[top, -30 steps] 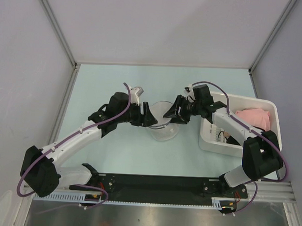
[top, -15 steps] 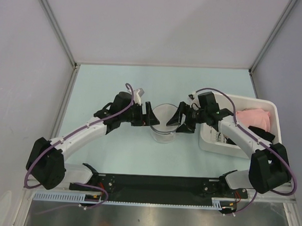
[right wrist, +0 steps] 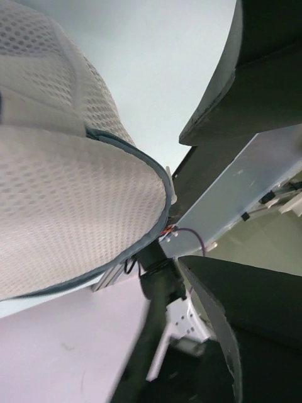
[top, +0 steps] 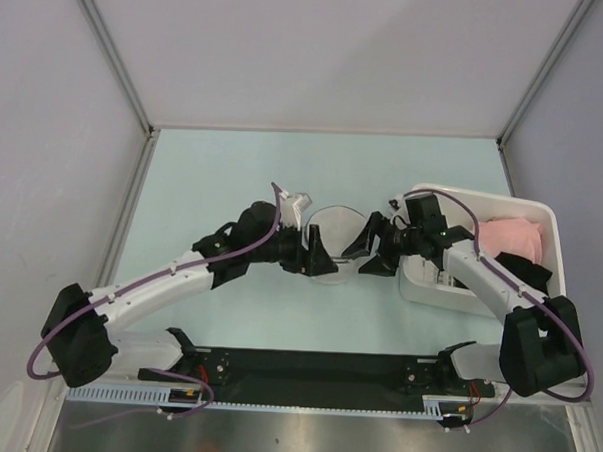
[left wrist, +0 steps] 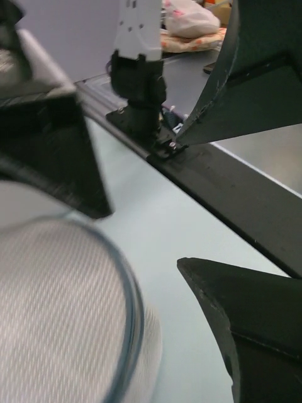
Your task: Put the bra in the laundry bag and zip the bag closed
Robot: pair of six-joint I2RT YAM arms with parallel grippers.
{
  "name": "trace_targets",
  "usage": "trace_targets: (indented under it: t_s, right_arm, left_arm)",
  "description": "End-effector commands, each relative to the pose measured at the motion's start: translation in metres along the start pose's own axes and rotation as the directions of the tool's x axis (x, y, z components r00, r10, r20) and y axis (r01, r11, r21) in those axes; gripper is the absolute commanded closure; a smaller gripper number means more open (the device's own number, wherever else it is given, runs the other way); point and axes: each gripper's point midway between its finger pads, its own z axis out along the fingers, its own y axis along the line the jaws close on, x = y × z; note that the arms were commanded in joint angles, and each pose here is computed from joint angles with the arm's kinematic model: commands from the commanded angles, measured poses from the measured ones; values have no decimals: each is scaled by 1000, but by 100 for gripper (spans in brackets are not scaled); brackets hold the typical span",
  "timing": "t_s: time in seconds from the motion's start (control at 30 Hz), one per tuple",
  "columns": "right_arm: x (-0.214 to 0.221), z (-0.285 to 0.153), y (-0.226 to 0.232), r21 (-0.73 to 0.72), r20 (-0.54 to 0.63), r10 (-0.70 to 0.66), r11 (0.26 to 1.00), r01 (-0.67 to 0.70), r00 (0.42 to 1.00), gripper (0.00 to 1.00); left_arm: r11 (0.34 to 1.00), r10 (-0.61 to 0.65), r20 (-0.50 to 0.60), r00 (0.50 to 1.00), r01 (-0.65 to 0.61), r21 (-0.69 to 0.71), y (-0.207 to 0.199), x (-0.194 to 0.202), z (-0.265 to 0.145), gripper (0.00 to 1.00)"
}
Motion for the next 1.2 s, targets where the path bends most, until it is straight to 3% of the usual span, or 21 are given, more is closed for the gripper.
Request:
trace_targets:
  t_s: [0.0,0.07,0.13,0.17,0.27,0.33,0.47,0.6,0.73,0.83,0.9,0.93,1.03,1.17]
  right_arm:
    - [-18,-19,14,-30,57,36,999,-34,998,24]
    - [-18,-19,10,2,46,34,999,-34,998,24]
    - [-23,-19,6,31,59,22,999,-24,998,24]
    - [-25,-19,5,34,66,22,999,-24,998,26]
    - [-38,-15,4,47,104,44,998,-49,994,35]
    - [-46,-10,5,49,105,57,997,-63,993,39]
    - [-50,-6,3,69,82,66,995,-71,994,47]
    - [-41,-14,2,89,54,13,996,-18,998,48]
    - [-33,-26,-4,112,78,-110,989,101,991,39]
    - [-24,-31,0,77,65,-181,981,176,981,37]
    - [-20,-32,0,62,61,-210,976,207,976,42]
    - [-18,-34,2,52,71,-237,971,234,969,51]
    - [-13,-31,7,36,78,-334,942,332,939,61]
    - [-15,-20,1,42,111,-402,916,400,909,62]
  left_arm:
    - [995,83,71,994,-86,42,-28,-2,-1,23]
    - [995,98,83,992,-101,25,-30,-9,-1,26]
    - [990,136,76,988,-138,20,-30,-12,5,38]
    - [986,160,84,984,-163,36,-37,-19,6,47]
    - [965,253,108,961,-259,42,-37,-27,17,54]
    - [943,329,129,935,-333,9,-32,-33,23,50]
    - [878,479,133,868,-473,-73,-18,-42,32,29]
    - [795,607,82,790,-603,-66,-11,-39,34,23]
    - [715,699,65,712,-697,-52,-6,-35,35,23]
    - [675,738,36,674,-735,-55,1,-34,43,30]
    - [668,744,6,668,-743,-39,7,-28,51,34]
    - [669,743,5,669,-743,-15,4,-26,53,38]
    - [672,740,1,672,-740,-2,5,-23,59,42]
    - [674,739,-2,674,-739,6,6,-22,65,46]
